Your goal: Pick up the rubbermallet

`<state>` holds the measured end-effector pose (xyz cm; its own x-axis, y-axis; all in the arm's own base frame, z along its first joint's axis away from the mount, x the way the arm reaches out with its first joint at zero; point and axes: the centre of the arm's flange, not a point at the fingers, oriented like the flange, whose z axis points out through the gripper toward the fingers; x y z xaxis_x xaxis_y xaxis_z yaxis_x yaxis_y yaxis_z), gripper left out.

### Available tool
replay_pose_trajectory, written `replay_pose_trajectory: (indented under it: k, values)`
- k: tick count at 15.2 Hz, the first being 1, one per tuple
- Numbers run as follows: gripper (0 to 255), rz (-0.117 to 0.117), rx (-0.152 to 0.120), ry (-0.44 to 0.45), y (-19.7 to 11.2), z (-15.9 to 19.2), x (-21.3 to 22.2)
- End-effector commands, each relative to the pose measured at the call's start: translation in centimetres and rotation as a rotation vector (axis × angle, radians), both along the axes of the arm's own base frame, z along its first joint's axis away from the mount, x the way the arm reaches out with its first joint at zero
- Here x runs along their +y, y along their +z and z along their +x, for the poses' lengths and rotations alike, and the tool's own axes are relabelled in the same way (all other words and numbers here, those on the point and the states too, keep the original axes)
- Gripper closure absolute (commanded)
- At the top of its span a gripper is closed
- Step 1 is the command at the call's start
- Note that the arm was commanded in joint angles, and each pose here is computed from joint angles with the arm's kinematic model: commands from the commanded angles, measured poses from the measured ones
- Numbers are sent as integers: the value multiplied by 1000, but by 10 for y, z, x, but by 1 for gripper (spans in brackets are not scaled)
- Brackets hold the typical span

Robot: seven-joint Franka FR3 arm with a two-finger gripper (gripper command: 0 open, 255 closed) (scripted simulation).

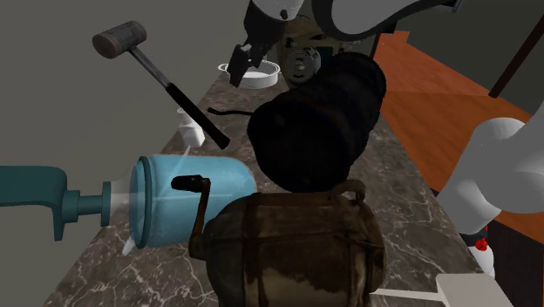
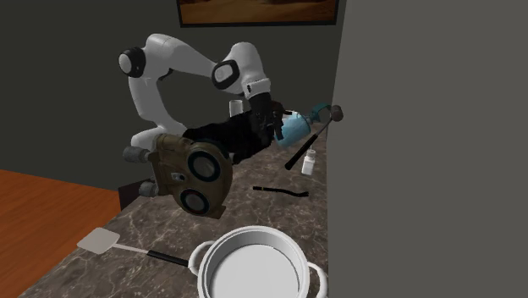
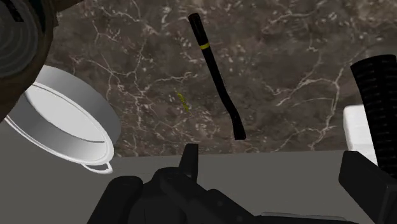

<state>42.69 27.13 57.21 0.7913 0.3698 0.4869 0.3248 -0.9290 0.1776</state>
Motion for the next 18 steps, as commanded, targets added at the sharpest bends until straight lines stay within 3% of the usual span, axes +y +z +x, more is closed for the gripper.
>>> replay_pose_trajectory:
  k: [1,12,18]
  values:
    - [0,3,-41,26,1,4,21]
    - [0,8,-252,162,3,23,144]
    - [0,8,-252,162,-29,23,144]
